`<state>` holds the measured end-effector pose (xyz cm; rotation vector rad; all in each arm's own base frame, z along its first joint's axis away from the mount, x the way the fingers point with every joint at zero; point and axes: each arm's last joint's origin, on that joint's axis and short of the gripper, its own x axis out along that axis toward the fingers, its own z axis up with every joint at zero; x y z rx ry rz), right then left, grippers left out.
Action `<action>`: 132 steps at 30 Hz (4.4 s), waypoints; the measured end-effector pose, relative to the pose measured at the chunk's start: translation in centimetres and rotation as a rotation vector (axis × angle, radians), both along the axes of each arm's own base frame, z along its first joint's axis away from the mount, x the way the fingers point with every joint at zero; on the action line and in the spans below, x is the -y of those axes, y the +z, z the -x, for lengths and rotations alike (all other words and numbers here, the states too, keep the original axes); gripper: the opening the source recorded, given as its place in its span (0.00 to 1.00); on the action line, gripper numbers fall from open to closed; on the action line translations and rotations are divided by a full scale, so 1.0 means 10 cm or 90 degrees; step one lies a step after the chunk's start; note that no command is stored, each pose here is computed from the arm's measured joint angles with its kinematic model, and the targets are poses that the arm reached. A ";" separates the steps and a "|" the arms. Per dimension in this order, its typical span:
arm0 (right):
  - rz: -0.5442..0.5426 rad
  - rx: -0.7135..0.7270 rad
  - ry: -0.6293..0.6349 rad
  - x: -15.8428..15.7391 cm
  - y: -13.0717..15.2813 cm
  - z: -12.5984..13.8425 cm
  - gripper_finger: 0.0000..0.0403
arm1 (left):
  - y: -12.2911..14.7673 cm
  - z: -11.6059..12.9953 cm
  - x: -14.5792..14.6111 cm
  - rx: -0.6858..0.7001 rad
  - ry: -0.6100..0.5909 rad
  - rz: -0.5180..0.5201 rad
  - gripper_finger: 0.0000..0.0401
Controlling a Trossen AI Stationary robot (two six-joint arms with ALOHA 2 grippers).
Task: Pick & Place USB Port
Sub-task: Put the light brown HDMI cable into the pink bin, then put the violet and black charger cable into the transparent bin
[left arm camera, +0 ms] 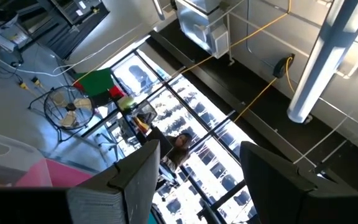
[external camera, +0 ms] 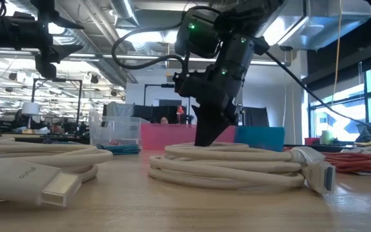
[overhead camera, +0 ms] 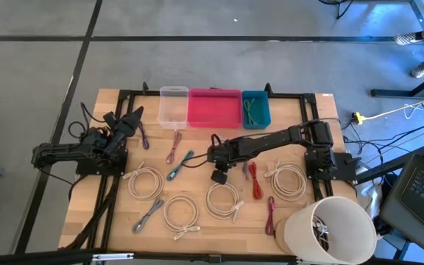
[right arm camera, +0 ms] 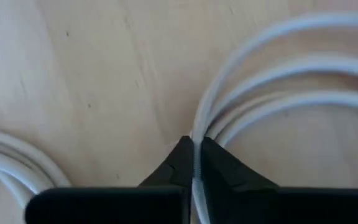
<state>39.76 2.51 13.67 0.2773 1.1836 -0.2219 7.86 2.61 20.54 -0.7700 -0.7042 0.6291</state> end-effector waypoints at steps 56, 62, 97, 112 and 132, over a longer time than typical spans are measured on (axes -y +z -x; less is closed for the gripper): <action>0.079 0.084 -0.059 1.84 1.31 -0.65 0.02 | -0.05 -0.02 0.00 -0.030 0.001 0.012 0.54; 0.039 0.037 -0.057 1.92 1.05 -0.67 0.02 | -0.05 -0.02 0.00 -0.030 0.000 0.012 0.54; -0.059 0.057 0.024 2.12 0.65 -0.76 0.02 | -0.06 -0.02 0.00 -0.035 0.000 0.012 0.54; -0.022 0.073 0.011 2.11 0.66 -0.81 0.19 | -0.06 -0.02 0.00 -0.035 0.001 0.012 0.54; -0.041 -0.029 -0.014 2.07 0.77 -0.65 0.39 | -0.07 -0.03 0.00 -0.045 -0.004 0.015 0.54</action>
